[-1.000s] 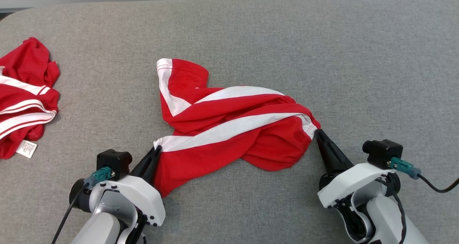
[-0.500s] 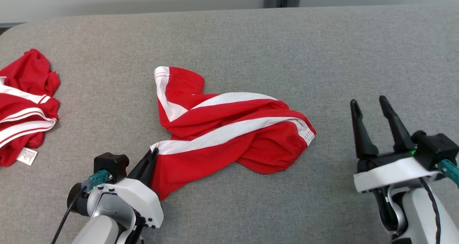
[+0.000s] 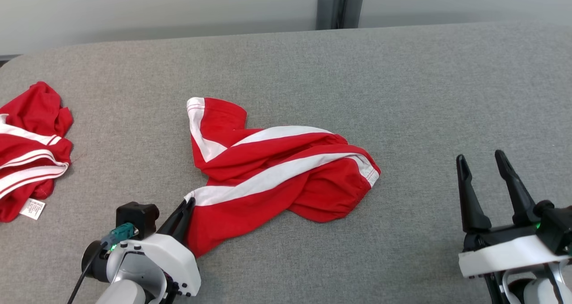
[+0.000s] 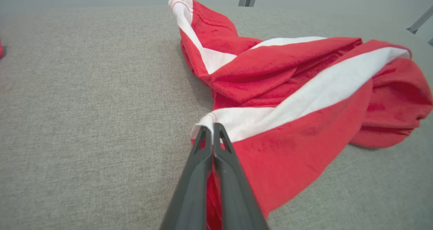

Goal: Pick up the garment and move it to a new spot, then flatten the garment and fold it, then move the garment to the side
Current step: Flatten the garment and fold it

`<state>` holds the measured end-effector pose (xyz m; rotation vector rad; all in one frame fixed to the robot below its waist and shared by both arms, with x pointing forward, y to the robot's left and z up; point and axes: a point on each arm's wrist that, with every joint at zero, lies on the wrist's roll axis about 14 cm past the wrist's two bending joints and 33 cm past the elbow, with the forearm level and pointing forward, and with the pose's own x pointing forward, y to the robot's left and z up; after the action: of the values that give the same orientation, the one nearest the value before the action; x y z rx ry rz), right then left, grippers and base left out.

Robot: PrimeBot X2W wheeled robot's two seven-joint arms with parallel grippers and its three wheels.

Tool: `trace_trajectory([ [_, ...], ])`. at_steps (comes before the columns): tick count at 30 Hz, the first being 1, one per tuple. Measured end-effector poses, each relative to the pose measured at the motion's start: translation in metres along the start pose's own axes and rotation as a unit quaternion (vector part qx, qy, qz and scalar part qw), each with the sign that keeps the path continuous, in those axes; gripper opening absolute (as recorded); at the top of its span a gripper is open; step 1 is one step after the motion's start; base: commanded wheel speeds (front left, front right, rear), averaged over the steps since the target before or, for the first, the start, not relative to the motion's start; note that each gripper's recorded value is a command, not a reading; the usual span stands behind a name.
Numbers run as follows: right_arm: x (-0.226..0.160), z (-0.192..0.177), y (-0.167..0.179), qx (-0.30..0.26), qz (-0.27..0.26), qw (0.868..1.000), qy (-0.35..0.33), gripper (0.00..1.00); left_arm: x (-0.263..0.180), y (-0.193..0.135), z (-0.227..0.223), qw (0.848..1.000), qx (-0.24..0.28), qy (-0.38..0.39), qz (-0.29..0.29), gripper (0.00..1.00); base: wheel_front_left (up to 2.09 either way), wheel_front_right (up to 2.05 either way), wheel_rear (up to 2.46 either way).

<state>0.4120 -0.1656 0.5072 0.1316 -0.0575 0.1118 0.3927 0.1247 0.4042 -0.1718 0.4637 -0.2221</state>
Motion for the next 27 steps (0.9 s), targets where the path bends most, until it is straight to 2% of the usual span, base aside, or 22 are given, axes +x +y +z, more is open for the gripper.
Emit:
trace_trajectory([
  [10, -0.024, 0.002, 0.002, 0.003, -0.005, 1.000, 0.024, 1.00, -0.007, -0.003, 0.001, 1.000, 0.003, 0.002, -0.002, 0.00, 0.00, 0.00, 0.00],
  [27, -0.028, -0.004, 0.007, 0.019, -0.001, 0.999, 0.042, 1.00, -0.011, -0.005, 0.002, 1.000, 0.008, 0.002, -0.003, 0.00, 0.00, 0.00, 0.00],
])
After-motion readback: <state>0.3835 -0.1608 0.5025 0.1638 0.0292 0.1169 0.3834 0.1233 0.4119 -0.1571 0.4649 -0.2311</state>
